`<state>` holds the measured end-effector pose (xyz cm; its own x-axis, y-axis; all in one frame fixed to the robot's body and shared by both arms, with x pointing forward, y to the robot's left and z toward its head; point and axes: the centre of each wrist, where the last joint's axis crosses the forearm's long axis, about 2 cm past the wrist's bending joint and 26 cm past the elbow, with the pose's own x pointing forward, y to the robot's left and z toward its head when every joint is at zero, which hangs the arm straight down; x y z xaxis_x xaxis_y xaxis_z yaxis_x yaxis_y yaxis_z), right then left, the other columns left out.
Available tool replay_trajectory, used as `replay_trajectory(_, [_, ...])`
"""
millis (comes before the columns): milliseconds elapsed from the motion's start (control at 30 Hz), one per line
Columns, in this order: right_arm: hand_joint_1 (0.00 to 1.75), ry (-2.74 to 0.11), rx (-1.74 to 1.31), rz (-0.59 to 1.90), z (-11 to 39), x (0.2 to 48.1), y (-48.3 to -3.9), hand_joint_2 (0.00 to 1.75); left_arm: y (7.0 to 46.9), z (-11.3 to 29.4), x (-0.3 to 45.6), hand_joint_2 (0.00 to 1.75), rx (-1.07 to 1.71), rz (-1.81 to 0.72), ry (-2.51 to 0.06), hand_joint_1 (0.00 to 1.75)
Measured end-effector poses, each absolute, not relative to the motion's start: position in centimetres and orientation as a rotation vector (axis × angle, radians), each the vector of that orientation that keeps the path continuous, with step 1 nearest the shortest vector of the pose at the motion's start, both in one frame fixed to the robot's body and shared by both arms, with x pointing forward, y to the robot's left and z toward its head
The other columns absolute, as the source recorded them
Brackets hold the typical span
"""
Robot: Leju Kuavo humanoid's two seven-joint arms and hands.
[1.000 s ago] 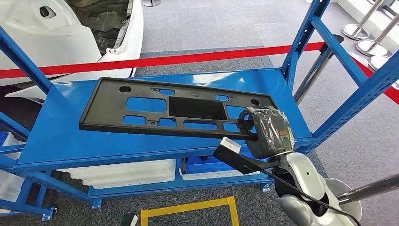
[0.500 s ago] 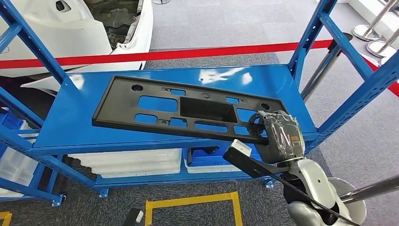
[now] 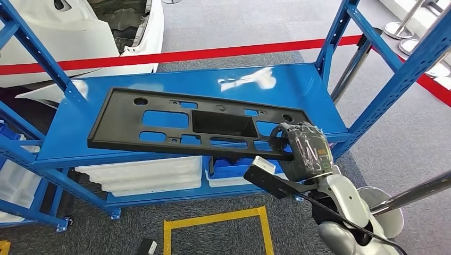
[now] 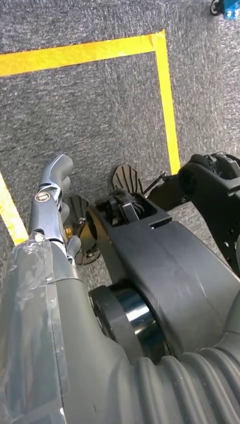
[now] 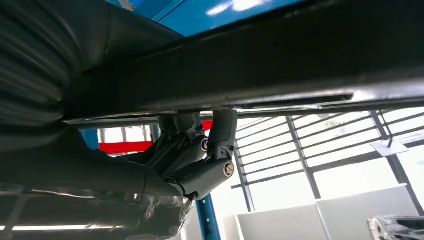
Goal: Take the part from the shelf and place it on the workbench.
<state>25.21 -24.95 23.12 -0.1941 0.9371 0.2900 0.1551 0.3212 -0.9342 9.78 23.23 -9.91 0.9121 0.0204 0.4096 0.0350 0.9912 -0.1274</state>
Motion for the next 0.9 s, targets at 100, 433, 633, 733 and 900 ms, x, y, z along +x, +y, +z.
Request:
replay_trajectory(100, [1.75, -1.611, -1.009, 0.992, 23.15, 25.27, -24.98, 1.75, 23.23, -9.89, 9.88, 1.75, -0.136, -0.004, -0.424, 0.0])
replay_trajectory(433, [1.75, -1.614, -1.002, 0.994, 23.0, 25.55, -25.02, 1.75, 23.23, -9.91, 9.81, 1.75, -0.137, -0.001, -0.422, 0.0])
replay_trajectory(633, [1.75, -1.618, -1.001, 0.991, 23.06, 25.6, -24.96, 1.75, 23.26, -9.92, 9.75, 1.75, -0.136, -0.001, -0.42, 0.0])
replay_trajectory(733, [1.75, -1.619, -0.998, 0.989, 23.04, 25.64, -24.9, 1.75, 23.26, -9.93, 9.72, 1.75, -0.137, -0.001, -0.419, 0.0])
replay_trajectory(900, [1.75, -1.615, -0.993, 0.99, 22.9, 25.72, -24.84, 1.75, 23.25, -9.92, 9.79, 1.75, -0.138, -0.002, -0.419, 0.0])
